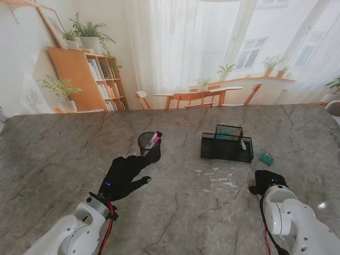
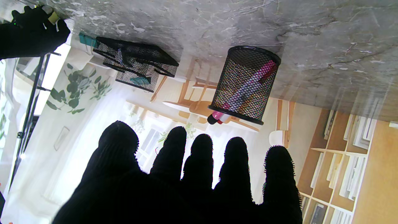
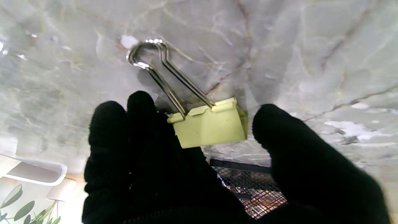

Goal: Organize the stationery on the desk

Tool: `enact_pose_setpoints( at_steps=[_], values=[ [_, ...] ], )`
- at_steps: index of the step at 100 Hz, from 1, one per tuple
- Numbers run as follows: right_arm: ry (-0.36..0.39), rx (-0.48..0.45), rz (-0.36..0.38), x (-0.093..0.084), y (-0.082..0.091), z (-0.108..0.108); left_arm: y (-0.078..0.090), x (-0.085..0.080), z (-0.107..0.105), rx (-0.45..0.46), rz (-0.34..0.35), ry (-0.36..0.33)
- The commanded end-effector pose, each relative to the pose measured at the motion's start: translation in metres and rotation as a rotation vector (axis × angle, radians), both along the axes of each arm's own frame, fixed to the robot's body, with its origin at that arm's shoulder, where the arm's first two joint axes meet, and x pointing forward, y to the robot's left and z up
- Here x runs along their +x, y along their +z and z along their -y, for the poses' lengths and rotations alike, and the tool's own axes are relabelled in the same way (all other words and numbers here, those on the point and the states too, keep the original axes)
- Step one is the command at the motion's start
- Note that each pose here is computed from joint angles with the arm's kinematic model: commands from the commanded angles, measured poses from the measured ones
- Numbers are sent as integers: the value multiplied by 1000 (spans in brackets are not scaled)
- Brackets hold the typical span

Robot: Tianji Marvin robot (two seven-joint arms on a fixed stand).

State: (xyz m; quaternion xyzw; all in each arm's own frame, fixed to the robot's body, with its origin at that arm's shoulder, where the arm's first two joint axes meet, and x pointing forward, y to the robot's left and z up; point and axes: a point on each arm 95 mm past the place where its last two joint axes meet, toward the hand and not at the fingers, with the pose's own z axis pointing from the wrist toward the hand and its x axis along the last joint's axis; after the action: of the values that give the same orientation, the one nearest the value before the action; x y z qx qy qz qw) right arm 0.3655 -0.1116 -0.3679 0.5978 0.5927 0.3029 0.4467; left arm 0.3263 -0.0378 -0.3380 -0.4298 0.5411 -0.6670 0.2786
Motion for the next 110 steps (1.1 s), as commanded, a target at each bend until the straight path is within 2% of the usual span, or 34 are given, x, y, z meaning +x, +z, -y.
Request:
enact_pose_setpoints(
  at_steps=[1,47,66,110],
  values=[
    [-30,15,-145,-25,-43,3,-1,-2,1,-4,-3,-1],
    [-15,-19,-126,-28,-47,6,-1,-2,1,-2,-1,0],
    [-14,-11,-93,-27,-45,6,-1,-2,1,-3,-1,0],
    [-46,57,25,-24,-23,0,0,-3,0,-5,6,3]
  ],
)
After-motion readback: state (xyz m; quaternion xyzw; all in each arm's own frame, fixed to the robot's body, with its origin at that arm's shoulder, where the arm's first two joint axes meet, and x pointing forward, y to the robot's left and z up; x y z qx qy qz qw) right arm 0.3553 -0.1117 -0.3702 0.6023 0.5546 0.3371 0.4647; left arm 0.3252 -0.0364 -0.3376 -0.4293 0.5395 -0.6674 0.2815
